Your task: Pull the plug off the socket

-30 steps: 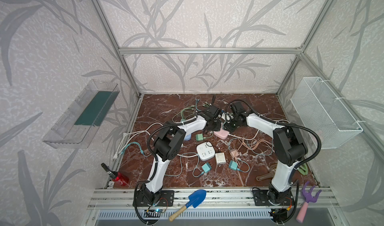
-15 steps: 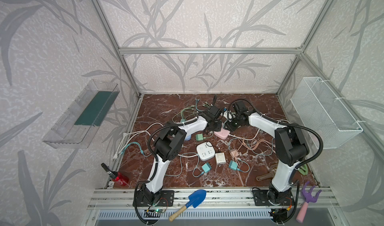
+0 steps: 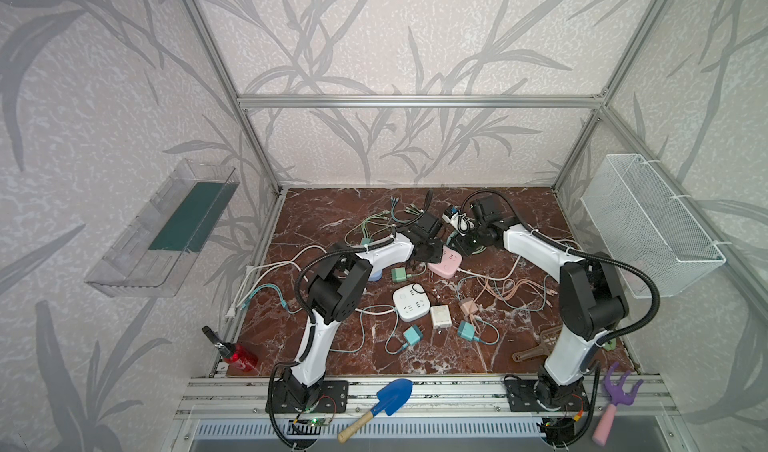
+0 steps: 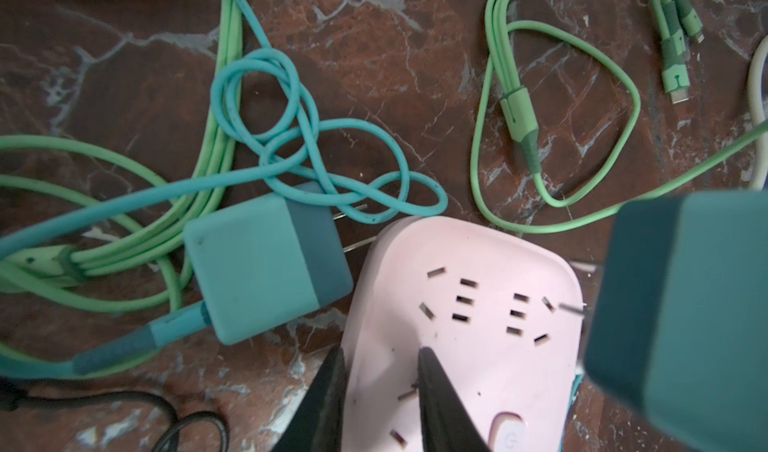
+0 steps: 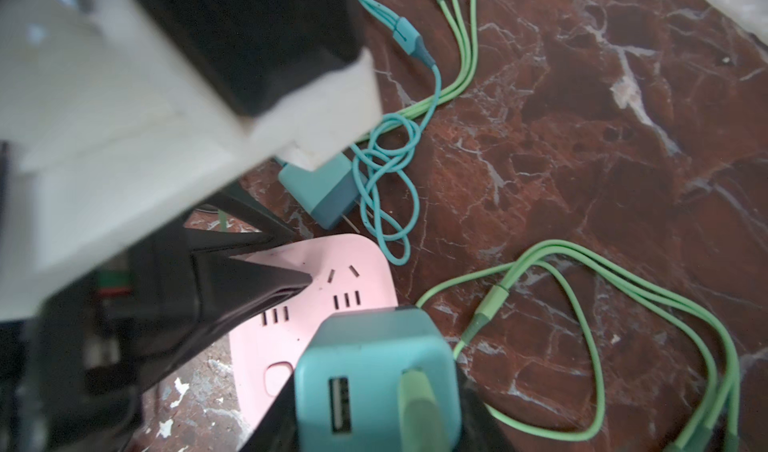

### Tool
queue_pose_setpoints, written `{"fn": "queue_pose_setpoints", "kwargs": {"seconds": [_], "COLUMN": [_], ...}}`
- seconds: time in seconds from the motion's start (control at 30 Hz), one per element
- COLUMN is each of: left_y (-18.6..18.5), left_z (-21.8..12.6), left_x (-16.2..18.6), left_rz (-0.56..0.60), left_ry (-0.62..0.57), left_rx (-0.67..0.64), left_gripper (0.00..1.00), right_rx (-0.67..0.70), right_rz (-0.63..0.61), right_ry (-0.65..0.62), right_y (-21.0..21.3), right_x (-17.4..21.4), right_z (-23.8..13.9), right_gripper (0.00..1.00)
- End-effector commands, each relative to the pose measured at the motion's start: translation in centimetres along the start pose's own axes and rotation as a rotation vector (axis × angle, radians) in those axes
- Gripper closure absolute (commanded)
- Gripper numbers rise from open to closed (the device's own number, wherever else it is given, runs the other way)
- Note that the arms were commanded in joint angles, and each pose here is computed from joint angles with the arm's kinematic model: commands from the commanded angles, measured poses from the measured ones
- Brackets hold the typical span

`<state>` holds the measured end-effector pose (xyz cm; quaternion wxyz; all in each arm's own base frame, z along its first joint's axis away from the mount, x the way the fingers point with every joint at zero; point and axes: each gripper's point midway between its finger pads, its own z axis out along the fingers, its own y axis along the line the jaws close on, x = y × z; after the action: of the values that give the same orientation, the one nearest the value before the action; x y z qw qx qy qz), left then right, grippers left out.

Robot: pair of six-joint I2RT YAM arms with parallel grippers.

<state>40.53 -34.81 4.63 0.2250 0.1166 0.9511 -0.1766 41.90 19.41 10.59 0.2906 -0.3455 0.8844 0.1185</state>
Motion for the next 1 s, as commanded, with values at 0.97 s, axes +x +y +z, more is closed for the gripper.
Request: {"fn": "queue_pose_setpoints", "kwargs": {"seconds": [0.97], "left_y": [-1.2], "left_z": [-1.8], "left_x": [2.9], "left_rz": [-0.129], "left_ry": [0.013], "left_rx": [0.105], "left_gripper": [0.67], "right_rx": [0.165], "right_rz": [0.265], "right_ry": [0.327], "right_y": [-5.5], "right_x": [6.2], "right_z": [0.8], "right_gripper": [0.69]}}
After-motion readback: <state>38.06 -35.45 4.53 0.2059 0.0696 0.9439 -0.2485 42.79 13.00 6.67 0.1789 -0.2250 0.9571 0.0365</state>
